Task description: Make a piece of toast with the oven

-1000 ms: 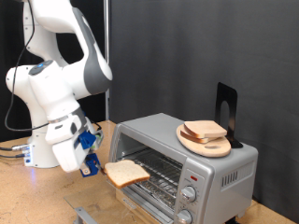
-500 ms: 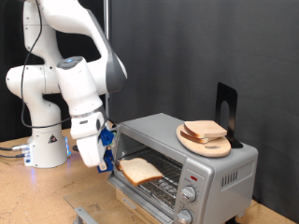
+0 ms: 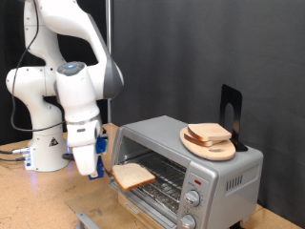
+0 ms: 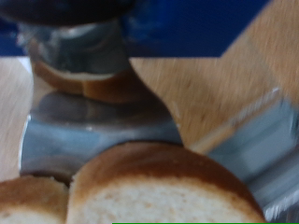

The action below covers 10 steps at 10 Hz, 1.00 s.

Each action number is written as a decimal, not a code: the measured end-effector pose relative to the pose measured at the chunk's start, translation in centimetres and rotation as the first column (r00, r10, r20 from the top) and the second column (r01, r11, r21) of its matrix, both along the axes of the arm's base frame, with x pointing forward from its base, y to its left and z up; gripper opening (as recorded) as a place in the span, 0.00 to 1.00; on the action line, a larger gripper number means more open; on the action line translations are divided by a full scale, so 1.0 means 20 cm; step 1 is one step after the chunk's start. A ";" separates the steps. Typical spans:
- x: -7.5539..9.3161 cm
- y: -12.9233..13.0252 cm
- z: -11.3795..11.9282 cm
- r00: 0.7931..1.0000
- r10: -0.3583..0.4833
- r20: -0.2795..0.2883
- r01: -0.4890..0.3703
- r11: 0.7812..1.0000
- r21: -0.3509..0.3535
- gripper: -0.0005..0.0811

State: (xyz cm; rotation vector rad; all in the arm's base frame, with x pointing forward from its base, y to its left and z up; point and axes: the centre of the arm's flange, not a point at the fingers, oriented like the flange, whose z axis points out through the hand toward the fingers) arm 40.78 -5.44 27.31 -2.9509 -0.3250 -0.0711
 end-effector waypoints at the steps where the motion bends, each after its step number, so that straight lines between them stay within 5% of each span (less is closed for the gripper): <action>1: -0.04 -0.05 -0.01 1.000 0.004 -0.008 -0.004 1.000 0.002 0.49; 5: -0.11 -0.14 0.02 1.000 -0.001 0.019 0.001 1.000 0.025 0.49; 10: -0.07 -0.12 0.19 0.990 -0.007 0.143 -0.004 0.997 0.072 0.49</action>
